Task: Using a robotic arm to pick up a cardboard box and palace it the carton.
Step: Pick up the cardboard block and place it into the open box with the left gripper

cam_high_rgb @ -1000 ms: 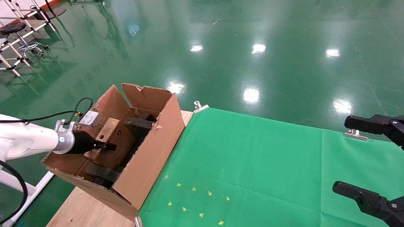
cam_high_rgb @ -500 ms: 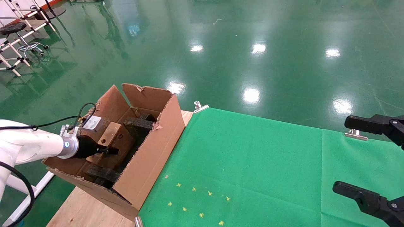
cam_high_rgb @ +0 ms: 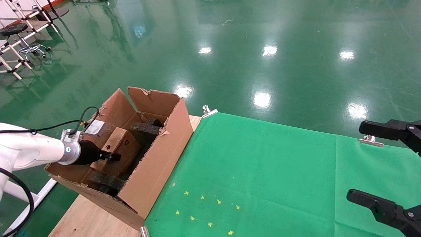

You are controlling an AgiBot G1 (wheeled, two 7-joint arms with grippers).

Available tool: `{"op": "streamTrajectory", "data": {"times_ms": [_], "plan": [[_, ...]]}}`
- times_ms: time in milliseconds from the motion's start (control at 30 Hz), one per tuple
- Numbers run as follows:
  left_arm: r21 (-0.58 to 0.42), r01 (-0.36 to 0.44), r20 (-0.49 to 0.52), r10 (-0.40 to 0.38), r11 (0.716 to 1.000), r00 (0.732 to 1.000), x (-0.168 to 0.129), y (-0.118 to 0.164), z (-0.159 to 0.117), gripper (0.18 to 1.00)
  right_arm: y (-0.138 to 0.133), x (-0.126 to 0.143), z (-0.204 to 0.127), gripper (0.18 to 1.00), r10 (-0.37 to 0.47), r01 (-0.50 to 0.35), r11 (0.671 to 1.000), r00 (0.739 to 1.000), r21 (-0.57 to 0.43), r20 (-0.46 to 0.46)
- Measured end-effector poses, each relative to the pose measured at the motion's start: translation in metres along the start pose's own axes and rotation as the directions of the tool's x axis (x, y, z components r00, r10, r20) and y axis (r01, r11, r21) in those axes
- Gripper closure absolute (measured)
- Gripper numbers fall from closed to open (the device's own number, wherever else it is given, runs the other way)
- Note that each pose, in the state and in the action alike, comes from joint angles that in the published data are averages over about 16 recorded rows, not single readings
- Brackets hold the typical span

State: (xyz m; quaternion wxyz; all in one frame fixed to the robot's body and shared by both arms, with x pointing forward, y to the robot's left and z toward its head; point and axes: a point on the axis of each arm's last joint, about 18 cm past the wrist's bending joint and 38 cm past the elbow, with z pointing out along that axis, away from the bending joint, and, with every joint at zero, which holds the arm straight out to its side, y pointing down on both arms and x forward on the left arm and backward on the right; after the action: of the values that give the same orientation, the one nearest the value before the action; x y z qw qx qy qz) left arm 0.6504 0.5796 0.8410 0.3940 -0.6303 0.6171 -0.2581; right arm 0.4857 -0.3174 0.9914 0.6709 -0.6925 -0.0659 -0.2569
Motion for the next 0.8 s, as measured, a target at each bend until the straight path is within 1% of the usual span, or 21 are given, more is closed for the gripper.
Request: {"op": "streamTrajectory", "data": {"times_ms": [67,267,400,467,600,667,800], "plan": [[0.004,0.001,0.000,-0.001,1.000,1.000,-0.001,-0.002,-0.002,0.792,0.000,0.000,0.000,0.178,0.000,0.000,1.000,1.000,0.000,0.000],[0.020,0.000,-0.002,0.000,1.000,1.000,-0.003,-0.012,-0.007,0.679,0.000,0.000,0.000,0.178,0.000,0.000,1.000,1.000,0.000,0.000],[0.038,-0.002,-0.005,0.002,0.999,1.000,-0.005,-0.020,-0.011,0.577,0.000,0.000,0.000,0.178,0.000,0.000,1.000,1.000,0.000,0.000],[0.051,-0.002,-0.009,0.002,0.999,1.000,-0.006,-0.026,-0.015,0.540,0.000,0.000,0.000,0.178,0.000,0.000,1.000,1.000,0.000,0.000],[0.088,0.004,-0.024,-0.002,0.996,1.000,-0.008,-0.041,-0.024,0.442,0.000,0.000,0.000,0.178,0.000,0.000,1.000,1.000,0.000,0.000],[0.113,0.012,-0.038,-0.008,0.993,0.999,-0.009,-0.051,-0.031,0.409,0.000,0.000,0.000,0.178,0.000,0.000,1.000,1.000,0.000,0.000],[0.174,0.046,-0.092,-0.030,0.984,0.995,-0.010,-0.073,-0.050,0.330,0.000,0.000,0.000,0.178,0.000,0.000,1.000,1.000,0.000,0.000]]}}
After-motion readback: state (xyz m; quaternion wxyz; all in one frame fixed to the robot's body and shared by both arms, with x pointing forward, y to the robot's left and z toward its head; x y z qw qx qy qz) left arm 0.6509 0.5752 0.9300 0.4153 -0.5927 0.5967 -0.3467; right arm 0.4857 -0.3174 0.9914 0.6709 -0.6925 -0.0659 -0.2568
